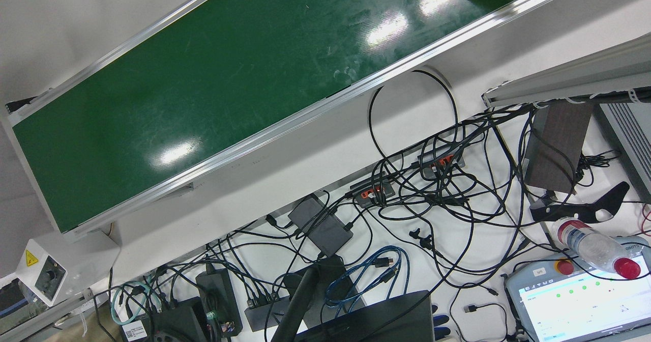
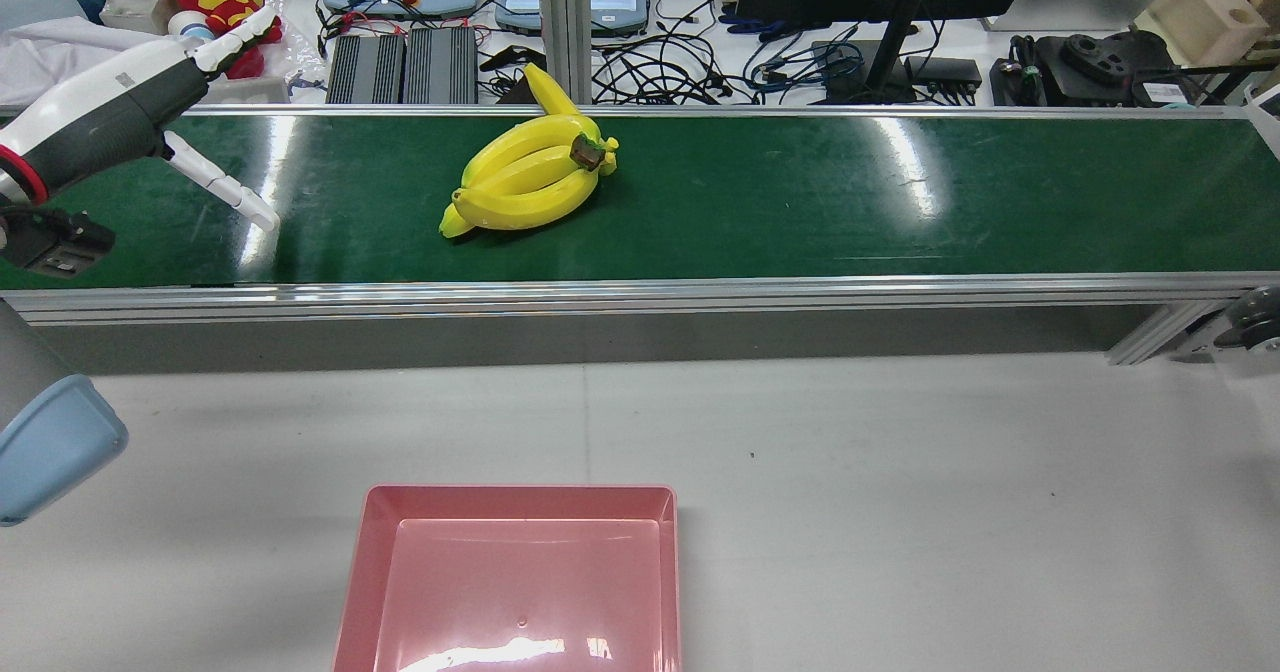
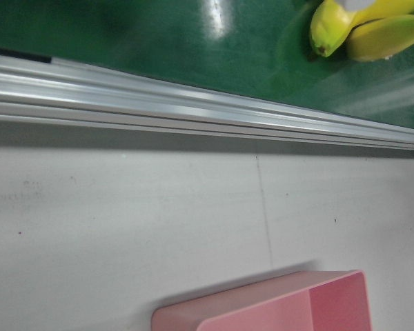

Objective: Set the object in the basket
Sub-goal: 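Move the left hand over the conveyor toward the yellow bananas, then close the left hand's fingers around the banana bunch's stem, then lift the bananas off the conveyor and carry them over the pink tray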

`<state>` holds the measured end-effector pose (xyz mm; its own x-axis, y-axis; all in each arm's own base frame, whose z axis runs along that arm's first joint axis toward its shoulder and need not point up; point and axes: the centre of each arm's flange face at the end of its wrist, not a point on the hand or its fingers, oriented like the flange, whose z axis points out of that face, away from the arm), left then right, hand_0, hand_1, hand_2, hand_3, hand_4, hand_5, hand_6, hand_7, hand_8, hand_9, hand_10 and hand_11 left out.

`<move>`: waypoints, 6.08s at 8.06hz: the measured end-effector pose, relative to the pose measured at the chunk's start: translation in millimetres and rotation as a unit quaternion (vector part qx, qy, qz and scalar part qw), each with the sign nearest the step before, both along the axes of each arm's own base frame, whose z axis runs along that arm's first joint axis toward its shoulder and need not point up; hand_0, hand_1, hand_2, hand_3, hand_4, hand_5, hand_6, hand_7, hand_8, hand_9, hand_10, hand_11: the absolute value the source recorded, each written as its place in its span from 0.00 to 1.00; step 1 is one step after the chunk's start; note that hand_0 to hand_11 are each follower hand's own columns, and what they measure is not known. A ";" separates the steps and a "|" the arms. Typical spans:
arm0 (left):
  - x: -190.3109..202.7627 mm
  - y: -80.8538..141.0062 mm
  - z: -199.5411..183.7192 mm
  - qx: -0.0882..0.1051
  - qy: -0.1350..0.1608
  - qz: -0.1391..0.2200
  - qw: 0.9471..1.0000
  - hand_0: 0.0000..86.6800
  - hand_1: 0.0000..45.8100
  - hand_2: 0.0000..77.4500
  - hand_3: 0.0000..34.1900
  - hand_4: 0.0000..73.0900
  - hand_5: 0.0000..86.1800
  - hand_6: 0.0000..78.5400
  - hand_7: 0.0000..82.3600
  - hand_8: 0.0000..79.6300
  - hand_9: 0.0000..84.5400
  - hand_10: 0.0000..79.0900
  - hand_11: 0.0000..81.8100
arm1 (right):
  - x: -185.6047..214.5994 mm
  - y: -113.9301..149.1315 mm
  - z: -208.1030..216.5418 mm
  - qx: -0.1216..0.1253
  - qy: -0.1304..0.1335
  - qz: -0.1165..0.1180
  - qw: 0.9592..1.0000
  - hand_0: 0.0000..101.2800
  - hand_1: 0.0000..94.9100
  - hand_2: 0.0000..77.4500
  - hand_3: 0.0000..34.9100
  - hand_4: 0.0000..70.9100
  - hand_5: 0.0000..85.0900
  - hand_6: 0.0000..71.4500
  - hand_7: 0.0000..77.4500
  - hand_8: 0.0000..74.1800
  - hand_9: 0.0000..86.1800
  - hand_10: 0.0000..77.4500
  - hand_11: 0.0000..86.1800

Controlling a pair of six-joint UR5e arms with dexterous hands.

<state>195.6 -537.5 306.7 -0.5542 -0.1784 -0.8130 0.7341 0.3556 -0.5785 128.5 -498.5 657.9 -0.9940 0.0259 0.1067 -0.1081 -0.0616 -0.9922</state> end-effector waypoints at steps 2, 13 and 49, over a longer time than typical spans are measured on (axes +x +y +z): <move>12.1 2.5 -33.1 0.006 -0.019 0.005 1.000 0.77 0.38 0.01 0.37 0.01 0.01 0.00 0.01 0.03 0.04 0.01 0.01 | 0.0 0.0 0.0 0.000 0.000 0.000 1.000 0.00 0.00 0.01 0.00 0.00 0.00 0.00 0.01 0.00 0.00 0.00 0.00; 60.8 -2.4 -68.8 -0.001 -0.029 -0.029 0.999 0.71 0.36 0.01 0.15 0.05 0.01 0.01 0.01 0.05 0.05 0.01 0.01 | 0.0 0.0 0.2 0.000 0.000 0.000 1.000 0.00 0.00 0.01 0.00 0.00 0.00 0.00 0.01 0.00 0.00 0.00 0.00; 157.4 197.4 -85.5 0.081 0.127 0.231 0.961 0.57 0.01 0.04 0.00 0.43 0.81 0.78 0.78 0.76 0.81 0.67 0.85 | 0.0 0.0 0.2 0.000 0.001 0.000 1.000 0.00 0.00 0.01 0.00 0.00 0.00 0.00 0.01 0.00 0.00 0.00 0.00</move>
<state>353.0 -340.1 221.1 -0.6300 -0.3352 -0.7005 0.3190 0.7107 -0.6270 128.5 -498.5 658.1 -0.9938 0.0260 0.1079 -0.1093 -0.0619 -0.9921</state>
